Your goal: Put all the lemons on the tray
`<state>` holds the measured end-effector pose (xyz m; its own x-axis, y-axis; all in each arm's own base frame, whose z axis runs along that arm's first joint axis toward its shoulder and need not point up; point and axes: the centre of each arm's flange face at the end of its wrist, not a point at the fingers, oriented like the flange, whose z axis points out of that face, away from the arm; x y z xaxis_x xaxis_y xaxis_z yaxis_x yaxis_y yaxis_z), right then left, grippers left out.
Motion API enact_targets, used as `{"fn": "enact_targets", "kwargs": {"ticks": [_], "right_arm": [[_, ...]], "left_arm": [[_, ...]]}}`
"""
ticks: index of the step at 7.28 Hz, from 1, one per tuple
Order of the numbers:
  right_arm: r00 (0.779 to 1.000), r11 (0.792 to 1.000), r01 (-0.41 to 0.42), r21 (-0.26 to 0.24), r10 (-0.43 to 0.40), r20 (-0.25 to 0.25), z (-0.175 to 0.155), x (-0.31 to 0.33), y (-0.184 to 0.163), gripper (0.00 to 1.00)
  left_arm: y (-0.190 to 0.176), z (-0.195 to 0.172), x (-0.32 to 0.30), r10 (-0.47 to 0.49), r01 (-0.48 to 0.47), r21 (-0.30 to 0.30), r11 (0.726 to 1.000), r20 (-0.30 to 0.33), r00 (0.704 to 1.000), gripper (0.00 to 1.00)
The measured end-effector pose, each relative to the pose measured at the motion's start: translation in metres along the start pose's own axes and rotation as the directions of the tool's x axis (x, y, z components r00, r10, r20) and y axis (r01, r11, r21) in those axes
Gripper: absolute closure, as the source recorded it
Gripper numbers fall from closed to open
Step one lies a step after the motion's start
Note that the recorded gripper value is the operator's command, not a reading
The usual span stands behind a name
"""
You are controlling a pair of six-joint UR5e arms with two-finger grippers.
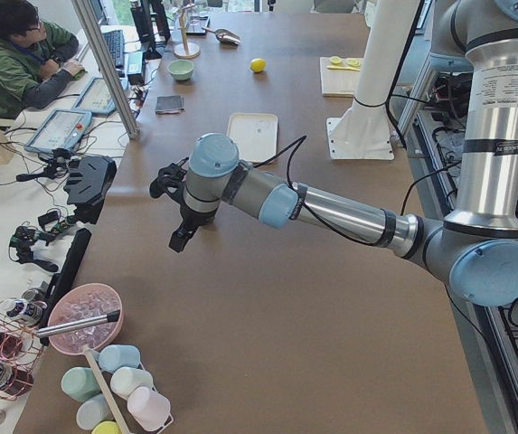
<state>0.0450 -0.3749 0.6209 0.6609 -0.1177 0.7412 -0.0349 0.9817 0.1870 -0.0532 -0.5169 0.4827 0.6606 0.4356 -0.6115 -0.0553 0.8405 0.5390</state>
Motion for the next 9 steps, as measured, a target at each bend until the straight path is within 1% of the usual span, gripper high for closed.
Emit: {"fn": "enact_targets", "kwargs": {"ticks": [2,3,4,5,7,9], "right_arm": [[1.0,1.0,0.014,0.003,-0.014,0.005,0.0,-0.006,-0.006,0.0],[1.0,1.0,0.03,0.0,-0.03,0.007,0.003,-0.013,-0.014,0.0],[1.0,1.0,0.029,-0.004,-0.029,0.01,0.007,-0.025,-0.025,0.0],[1.0,1.0,0.003,-0.01,-0.003,0.009,0.013,-0.043,-0.04,0.0],[0.998,0.998,-0.062,-0.032,0.062,-0.013,0.038,-0.09,-0.068,0.0],[0.992,0.992,-0.119,-0.035,0.117,-0.036,0.056,-0.127,-0.082,0.0]], "left_arm": [[-0.021,0.024,0.03,0.016,-0.016,0.009,1.0,-0.051,0.999,0.02],[-0.028,0.051,0.051,0.052,-0.051,0.003,0.999,-0.087,0.995,0.02],[-0.034,0.083,0.078,0.069,-0.072,-0.02,0.997,-0.13,0.989,0.02],[-0.036,0.11,0.098,0.048,-0.055,-0.046,0.997,-0.143,0.989,0.02],[-0.043,0.164,0.132,0.013,-0.021,-0.085,0.996,-0.099,0.995,0.02],[-0.06,0.218,0.166,-0.021,0.012,-0.11,0.994,-0.08,0.997,0.02]]}}
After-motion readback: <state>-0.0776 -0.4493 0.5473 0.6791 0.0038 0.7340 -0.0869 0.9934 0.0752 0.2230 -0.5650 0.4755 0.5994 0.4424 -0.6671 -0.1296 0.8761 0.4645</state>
